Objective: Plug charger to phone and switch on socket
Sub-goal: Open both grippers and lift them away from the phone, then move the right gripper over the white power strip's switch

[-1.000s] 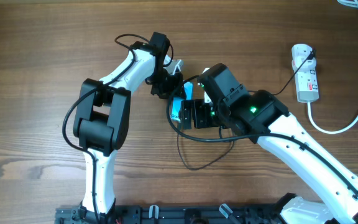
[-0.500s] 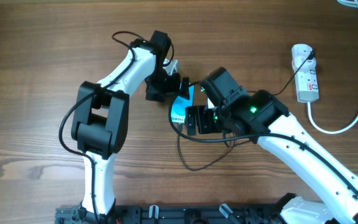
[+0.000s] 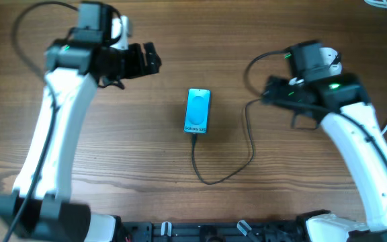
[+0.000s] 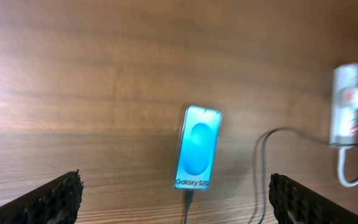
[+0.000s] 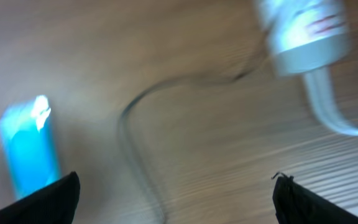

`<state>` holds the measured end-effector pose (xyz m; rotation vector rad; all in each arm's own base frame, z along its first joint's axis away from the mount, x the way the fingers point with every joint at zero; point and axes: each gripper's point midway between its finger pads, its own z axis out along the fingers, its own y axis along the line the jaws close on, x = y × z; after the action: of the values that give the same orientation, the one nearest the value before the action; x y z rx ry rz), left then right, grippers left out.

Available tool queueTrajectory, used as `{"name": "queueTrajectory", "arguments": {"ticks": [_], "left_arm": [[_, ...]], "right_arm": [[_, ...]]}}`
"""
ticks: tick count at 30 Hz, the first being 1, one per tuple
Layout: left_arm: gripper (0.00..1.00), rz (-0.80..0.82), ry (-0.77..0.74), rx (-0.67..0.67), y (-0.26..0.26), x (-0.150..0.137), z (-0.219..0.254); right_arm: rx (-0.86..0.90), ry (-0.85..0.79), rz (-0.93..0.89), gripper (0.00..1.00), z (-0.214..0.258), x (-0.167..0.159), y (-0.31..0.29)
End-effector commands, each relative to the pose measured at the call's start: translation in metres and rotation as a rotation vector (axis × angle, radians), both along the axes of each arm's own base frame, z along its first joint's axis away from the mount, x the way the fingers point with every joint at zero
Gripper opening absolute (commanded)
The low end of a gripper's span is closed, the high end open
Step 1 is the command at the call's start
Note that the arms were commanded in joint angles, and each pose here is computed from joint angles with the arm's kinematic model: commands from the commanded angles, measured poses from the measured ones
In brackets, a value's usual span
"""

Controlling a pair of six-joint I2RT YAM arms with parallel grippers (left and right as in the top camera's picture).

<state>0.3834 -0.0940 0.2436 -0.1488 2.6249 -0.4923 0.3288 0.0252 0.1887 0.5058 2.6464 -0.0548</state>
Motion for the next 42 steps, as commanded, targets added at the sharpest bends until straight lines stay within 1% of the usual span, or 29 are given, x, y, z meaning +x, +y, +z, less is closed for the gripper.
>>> {"name": "queueTrajectory", "arguments": {"ticks": [1,5,10,13,18,19,21,22,23,30,33,37,42], "left_arm": [[1.0,0.032,-0.042,0.014,0.01,-0.009,0.017],[1.0,0.031,-0.056,0.012,0.01,-0.011,0.022],[1.0,0.031,-0.055,0.012,0.01,-0.011,0.022],[1.0,0.031,-0.055,0.012,0.01,-0.011,0.022],[1.0,0.031,-0.055,0.012,0.01,-0.011,0.022],[1.0,0.031,-0.055,0.012,0.01,-0.011,0.022],[1.0,0.031,-0.055,0.012,0.01,-0.011,0.022],[1.0,0.031,-0.055,0.012,0.01,-0.011,0.022],[1.0,0.031,-0.055,0.012,0.01,-0.011,0.022],[1.0,0.031,-0.055,0.012,0.01,-0.011,0.022],[1.0,0.031,-0.055,0.012,0.01,-0.011,0.022],[1.0,0.031,-0.055,0.012,0.01,-0.011,0.022],[1.0,0.031,-0.055,0.012,0.01,-0.011,0.022]], "right_arm": [[-0.159,-0.098,-0.228,1.0,0.021,0.018,-0.084],[-0.177,-0.076,-0.373,1.0,0.014,0.011,-0.141],[-0.183,-0.061,-0.554,1.0,-0.006,0.008,-0.21],[-0.183,-0.047,-0.6,1.0,-0.019,0.008,-0.229],[-0.187,-0.067,-0.586,1.0,-0.04,0.033,-0.242],[-0.173,-0.061,-0.542,1.0,-0.049,0.041,-0.24],[-0.102,-0.05,-0.355,1.0,-0.066,0.062,-0.223],[-0.075,-0.044,-0.29,1.0,-0.074,0.068,-0.216],[-0.056,-0.031,-0.282,1.0,-0.084,0.071,-0.215],[-0.035,0.023,-0.312,1.0,-0.131,0.078,-0.226],[-0.024,0.0,-0.349,1.0,-0.14,0.085,-0.231],[-0.04,0.007,-0.421,1.0,-0.155,0.086,-0.24],[0.002,-0.006,-0.407,1.0,-0.17,0.095,-0.235]]}}
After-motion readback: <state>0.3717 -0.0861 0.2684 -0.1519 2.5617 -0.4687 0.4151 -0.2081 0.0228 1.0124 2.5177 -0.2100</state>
